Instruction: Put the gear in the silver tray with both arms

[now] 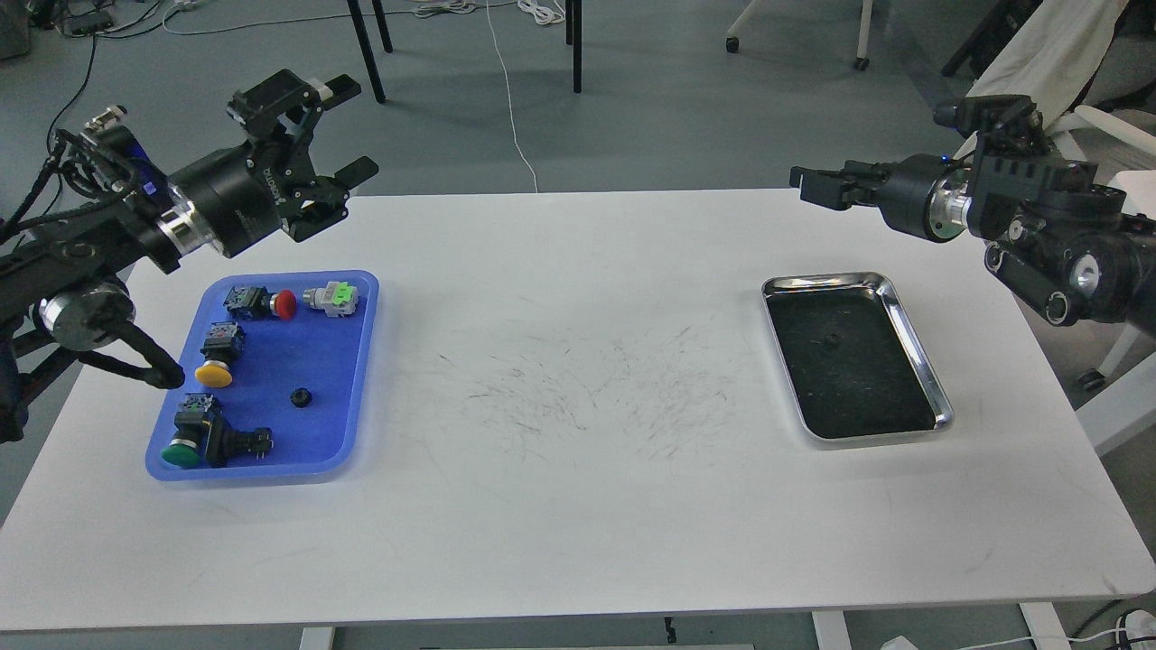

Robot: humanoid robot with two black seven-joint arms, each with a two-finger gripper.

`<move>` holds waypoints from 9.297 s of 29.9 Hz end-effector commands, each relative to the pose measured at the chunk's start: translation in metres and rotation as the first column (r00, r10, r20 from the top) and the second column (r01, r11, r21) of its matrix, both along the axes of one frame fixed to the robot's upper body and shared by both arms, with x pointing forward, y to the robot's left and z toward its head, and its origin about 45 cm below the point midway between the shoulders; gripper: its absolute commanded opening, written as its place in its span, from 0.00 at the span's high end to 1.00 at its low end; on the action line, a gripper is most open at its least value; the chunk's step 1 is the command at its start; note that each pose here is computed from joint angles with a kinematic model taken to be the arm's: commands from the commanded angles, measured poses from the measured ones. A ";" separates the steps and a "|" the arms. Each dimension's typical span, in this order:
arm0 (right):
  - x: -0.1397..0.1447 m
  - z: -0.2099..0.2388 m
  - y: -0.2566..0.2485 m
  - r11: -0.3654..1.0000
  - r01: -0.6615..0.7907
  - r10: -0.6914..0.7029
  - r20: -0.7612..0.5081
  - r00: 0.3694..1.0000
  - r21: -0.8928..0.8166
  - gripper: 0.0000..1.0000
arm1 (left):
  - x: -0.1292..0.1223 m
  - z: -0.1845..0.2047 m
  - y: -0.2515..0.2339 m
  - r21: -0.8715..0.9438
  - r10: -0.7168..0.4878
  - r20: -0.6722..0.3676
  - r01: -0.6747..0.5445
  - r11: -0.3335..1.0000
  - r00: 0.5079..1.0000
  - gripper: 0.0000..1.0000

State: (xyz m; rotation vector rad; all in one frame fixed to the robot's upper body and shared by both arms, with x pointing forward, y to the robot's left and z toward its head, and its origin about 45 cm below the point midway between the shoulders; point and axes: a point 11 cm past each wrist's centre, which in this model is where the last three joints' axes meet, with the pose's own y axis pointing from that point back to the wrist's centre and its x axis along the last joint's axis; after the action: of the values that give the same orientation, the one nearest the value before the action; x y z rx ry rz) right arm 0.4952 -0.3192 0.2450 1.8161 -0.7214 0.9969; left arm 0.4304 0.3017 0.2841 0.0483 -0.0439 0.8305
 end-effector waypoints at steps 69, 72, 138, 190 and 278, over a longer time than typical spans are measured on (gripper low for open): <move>0.003 0.003 0.005 0.979 0.080 -0.085 0.022 0.996 0.186 0.16 | -0.097 -0.138 0.072 0.971 -0.578 -0.164 0.234 0.047 0.799 0.15; 0.003 0.003 0.004 0.979 0.082 -0.087 0.021 0.996 0.186 0.16 | -0.091 -0.133 0.071 0.977 -0.589 -0.152 0.211 0.031 0.793 0.15; -0.003 -0.012 0.006 0.979 0.084 -0.087 0.011 0.996 0.184 0.16 | -0.093 -0.166 0.098 0.982 -0.502 -0.141 0.186 0.041 0.854 0.31; -0.008 -0.010 -0.065 0.620 0.424 -0.485 -0.102 0.869 0.660 0.14 | -0.092 -0.175 0.098 0.983 -0.492 -0.136 0.179 0.040 0.860 0.53; -0.023 -0.019 -0.108 0.273 0.498 -0.637 -0.233 0.735 0.823 0.12 | -0.092 -0.174 0.082 0.982 -0.531 -0.126 0.183 0.056 0.838 0.63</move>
State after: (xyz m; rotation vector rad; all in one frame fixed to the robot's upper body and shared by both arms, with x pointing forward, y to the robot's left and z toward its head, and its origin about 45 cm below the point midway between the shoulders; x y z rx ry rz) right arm 0.4731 -0.4252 0.2262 1.9627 -2.1040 0.2000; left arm 0.3408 0.3810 0.1118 1.1845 -0.8895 0.1131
